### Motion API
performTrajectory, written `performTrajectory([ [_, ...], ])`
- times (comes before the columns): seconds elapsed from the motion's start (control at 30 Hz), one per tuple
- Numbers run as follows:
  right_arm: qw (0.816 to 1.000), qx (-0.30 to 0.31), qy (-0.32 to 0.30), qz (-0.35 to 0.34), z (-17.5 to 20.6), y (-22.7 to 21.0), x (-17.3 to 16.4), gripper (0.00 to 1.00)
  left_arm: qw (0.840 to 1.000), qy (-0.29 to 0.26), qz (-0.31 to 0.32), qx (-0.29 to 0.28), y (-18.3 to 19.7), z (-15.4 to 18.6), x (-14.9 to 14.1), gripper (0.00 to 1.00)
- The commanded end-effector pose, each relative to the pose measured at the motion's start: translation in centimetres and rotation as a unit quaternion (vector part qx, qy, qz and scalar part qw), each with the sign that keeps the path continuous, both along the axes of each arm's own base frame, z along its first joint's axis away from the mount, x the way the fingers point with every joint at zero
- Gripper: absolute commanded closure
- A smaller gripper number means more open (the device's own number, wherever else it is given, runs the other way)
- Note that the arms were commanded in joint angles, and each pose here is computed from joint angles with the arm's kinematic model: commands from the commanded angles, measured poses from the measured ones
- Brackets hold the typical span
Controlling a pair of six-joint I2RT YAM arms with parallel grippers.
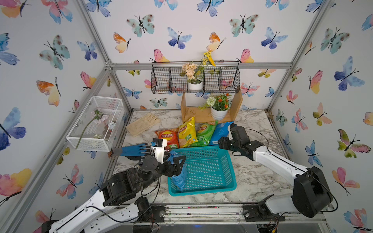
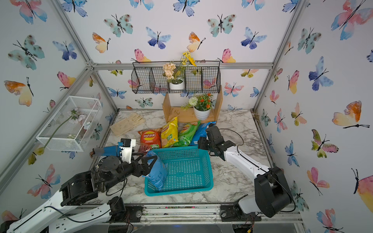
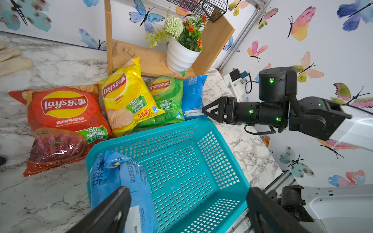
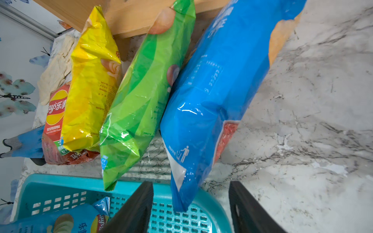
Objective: Put the potato chips into the basket
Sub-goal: Pick up the potato chip from the center of the board.
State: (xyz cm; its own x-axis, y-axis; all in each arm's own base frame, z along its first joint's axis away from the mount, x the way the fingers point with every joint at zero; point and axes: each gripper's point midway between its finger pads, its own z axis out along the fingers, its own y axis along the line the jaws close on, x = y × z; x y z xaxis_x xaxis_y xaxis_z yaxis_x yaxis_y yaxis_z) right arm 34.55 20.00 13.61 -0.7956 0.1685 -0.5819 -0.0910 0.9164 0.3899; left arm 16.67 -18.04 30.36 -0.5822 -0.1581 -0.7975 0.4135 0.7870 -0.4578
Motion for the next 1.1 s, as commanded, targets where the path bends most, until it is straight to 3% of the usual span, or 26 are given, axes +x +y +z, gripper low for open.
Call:
performTrajectory([
  [0.0,0.999,0.038,0.0,-0.007,-0.1,0.8,0.8,0.36,1.0,0.012,-0.001,-0.025,-0.1,-0.1,-0.3,0.05],
  [0.23,0.998,0.053,0.012,-0.019,-1.2,1.3,1.6,0.42,1.0,0.016,0.001,-0.026,0.2,-0.5,-0.4,0.05],
  [0.4,0.998,0.058,0.019,-0.025,-1.7,1.3,1.7,0.52,1.0,0.017,0.001,-0.025,0.1,-0.6,-0.4,0.05],
  [0.47,0.998,0.06,0.019,-0.028,-1.7,1.3,1.7,0.58,1.0,0.017,0.001,-0.023,0.1,-0.8,-0.4,0.05],
  [0.6,0.997,0.062,0.015,-0.037,-1.2,0.9,1.9,0.82,1.0,0.018,0.0,-0.022,0.0,-0.9,-0.4,0.05],
  [0.73,0.997,0.059,0.0,-0.054,0.2,0.1,2.3,0.98,1.0,0.014,-0.002,-0.019,-0.1,-0.6,-0.3,0.05],
  [1.07,0.99,0.075,-0.04,-0.115,4.8,-3.7,3.2,0.98,1.0,0.005,-0.016,-0.002,-1.3,0.4,0.2,0.06],
])
